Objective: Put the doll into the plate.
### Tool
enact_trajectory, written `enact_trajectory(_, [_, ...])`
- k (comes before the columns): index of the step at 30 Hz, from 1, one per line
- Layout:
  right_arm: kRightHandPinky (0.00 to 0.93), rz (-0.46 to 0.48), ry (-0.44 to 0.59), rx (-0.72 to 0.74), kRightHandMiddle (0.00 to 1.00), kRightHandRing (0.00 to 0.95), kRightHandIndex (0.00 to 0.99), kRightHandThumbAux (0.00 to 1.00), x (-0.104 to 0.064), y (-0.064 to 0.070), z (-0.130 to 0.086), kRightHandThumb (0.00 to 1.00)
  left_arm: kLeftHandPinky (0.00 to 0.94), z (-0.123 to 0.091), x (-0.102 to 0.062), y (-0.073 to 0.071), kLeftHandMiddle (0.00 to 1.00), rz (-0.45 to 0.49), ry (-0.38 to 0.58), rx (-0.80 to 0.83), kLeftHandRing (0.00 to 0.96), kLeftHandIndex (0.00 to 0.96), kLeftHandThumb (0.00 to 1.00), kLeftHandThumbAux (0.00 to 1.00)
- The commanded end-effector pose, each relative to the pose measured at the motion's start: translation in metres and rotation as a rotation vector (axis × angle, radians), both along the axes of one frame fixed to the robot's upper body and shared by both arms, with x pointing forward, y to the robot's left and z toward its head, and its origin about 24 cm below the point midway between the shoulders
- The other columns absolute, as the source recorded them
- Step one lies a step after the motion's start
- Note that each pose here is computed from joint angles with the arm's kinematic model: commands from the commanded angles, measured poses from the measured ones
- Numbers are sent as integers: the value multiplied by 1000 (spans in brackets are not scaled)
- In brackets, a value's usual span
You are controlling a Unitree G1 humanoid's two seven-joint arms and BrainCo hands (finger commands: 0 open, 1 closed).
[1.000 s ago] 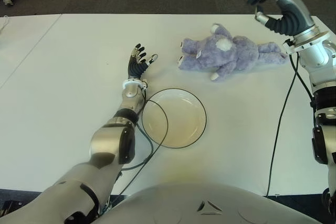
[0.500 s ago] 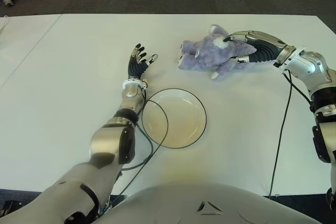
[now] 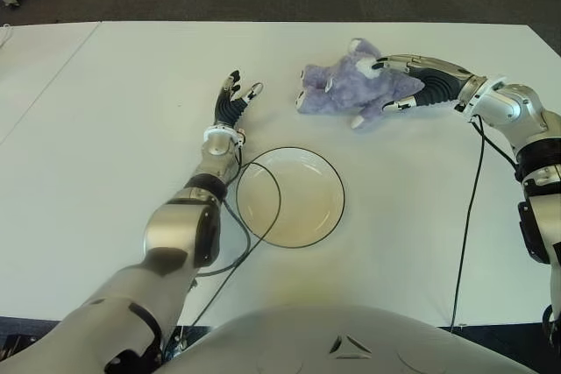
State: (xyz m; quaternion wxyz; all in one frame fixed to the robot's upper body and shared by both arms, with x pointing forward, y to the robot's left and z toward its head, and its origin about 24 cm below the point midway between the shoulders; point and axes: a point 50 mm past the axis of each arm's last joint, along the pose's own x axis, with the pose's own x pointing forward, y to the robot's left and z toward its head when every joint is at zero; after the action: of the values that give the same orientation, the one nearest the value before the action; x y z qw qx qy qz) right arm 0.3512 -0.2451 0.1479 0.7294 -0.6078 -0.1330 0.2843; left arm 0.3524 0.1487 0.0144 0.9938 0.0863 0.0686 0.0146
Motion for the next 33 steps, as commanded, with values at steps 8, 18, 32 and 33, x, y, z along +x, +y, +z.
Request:
enact_trajectory(8, [0,-6,10,4,0,0,0,363,1,5,-11,132,0,28,21,8,0,-67,-17,181,0,0,0,571])
enact_trajectory(18, [0,-31,-33,45,0,0,0,403,1,4,-12,140,0,76,42,1,0,-172,-154,289,0,1,0,753])
enact_trajectory(32, [0,-31,-71,88,0,0,0,459,1,3,-7,199,0,103,51,-4,0,-320,-228,536,0,0,0,787])
enact_trajectory(33, [0,-30,-72,88,0,0,0,459,1,4,-7,199,0,104,51,-4,0,-325,-229,548,0,0,0,786])
